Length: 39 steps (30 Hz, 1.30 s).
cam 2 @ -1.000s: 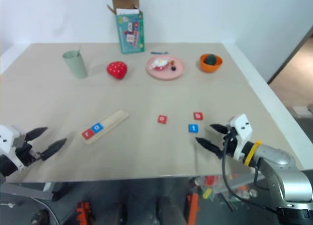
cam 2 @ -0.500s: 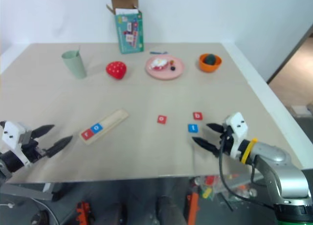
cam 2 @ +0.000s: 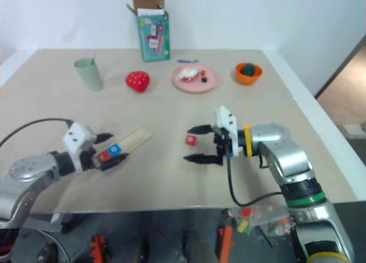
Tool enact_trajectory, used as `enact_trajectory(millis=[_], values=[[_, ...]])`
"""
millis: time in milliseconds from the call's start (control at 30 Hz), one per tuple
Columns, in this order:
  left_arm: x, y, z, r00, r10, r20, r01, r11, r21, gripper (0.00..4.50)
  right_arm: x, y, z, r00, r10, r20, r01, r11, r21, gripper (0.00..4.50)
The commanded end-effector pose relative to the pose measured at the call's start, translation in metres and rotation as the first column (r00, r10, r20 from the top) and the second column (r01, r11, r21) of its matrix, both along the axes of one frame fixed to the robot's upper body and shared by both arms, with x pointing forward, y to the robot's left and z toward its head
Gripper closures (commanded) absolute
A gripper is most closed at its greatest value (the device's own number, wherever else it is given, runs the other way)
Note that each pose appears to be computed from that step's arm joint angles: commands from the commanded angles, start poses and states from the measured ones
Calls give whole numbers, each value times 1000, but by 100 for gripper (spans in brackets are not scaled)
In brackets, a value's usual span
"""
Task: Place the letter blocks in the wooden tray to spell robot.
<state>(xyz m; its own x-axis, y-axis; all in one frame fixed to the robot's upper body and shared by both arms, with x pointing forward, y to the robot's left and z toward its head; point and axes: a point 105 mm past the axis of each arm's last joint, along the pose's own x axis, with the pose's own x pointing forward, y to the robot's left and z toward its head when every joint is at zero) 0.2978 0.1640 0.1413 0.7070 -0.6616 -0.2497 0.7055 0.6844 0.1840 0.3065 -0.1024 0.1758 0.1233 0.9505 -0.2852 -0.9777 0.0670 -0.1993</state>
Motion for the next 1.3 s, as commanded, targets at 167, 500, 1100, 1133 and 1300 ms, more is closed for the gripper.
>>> enact_trajectory(millis=[167,500,1100,1133,1300], values=[[15,-13,4,995,94,23,-95,995,24,0,12,10,16,985,89,146,-93,995,22,6],[32,4,14,972,236,-7,-236,970,-65,0,14,12,3,986,76,150,-81,996,27,6],[52,2,-8,988,112,-106,-108,993,39,0,19,9,8,983,14,183,-21,999,38,6],[53,2,-7,989,110,-103,-106,994,42,0,19,9,8,983,13,183,-20,999,38,6],[53,-2,-12,989,80,-126,-70,994,80,0,20,7,8,983,1,182,-8,999,38,6]])
